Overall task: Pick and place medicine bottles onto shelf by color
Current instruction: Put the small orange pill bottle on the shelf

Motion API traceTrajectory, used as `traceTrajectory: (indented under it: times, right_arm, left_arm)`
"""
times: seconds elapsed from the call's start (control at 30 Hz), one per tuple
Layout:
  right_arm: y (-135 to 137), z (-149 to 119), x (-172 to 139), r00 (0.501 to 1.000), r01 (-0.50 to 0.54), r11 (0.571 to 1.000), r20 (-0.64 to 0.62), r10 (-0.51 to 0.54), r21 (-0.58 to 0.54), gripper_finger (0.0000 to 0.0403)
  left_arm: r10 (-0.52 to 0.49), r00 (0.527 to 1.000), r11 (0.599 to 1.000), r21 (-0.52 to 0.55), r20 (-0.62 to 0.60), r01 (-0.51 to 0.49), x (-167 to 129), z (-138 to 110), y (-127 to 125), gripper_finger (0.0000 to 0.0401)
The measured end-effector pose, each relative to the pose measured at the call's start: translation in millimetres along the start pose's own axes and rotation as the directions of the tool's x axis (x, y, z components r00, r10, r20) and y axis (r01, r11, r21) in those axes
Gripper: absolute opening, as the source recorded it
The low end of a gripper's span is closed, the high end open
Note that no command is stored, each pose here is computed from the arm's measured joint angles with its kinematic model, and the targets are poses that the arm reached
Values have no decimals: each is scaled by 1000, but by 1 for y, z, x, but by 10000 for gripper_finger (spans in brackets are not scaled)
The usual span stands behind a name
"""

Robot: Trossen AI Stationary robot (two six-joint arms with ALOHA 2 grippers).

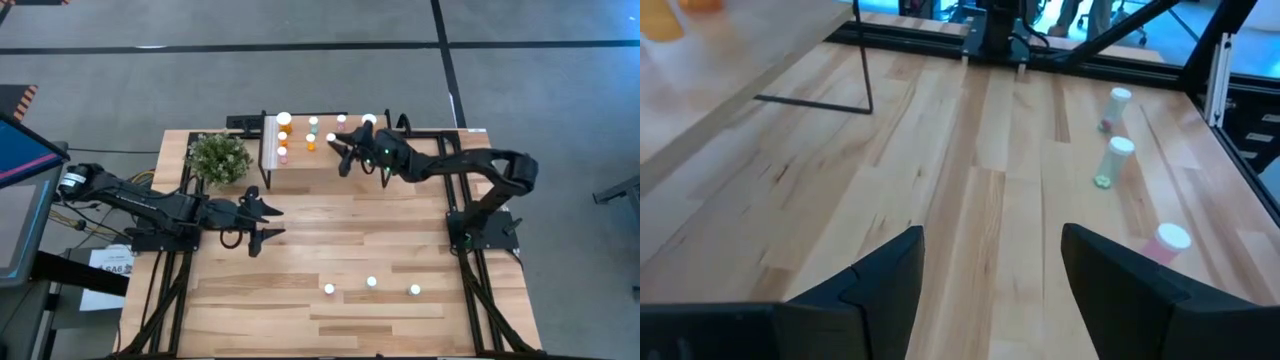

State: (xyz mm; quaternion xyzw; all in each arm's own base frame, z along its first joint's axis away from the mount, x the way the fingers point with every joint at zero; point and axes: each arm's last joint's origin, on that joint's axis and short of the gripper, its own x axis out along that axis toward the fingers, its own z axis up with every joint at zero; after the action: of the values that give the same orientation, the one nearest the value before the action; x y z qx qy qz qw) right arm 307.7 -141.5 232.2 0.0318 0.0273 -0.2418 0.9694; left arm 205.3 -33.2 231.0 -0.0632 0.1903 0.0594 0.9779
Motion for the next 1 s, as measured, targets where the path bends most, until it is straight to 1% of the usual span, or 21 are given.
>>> traceTrajectory:
  times: [0.13,0.27,0.7,1.0]
  right_arm:
    - [-13,-10,7,999,38,999,-10,-37,13,136]
    - [-19,-16,11,999,52,999,-10,-52,14,141]
    - [-15,-19,12,999,37,999,-21,-37,11,148]
    - [-8,-17,10,999,12,1000,-30,-12,7,177]
  left_arm:
    - [1,1000,1000,1,0,-1,0,0,0,225]
    - [1,1000,1000,1,-1,-1,0,0,0,225]
    - [2,1000,1000,5,-1,-2,0,0,0,225]
    - [1,1000,1000,2,-1,-1,0,0,0,225]
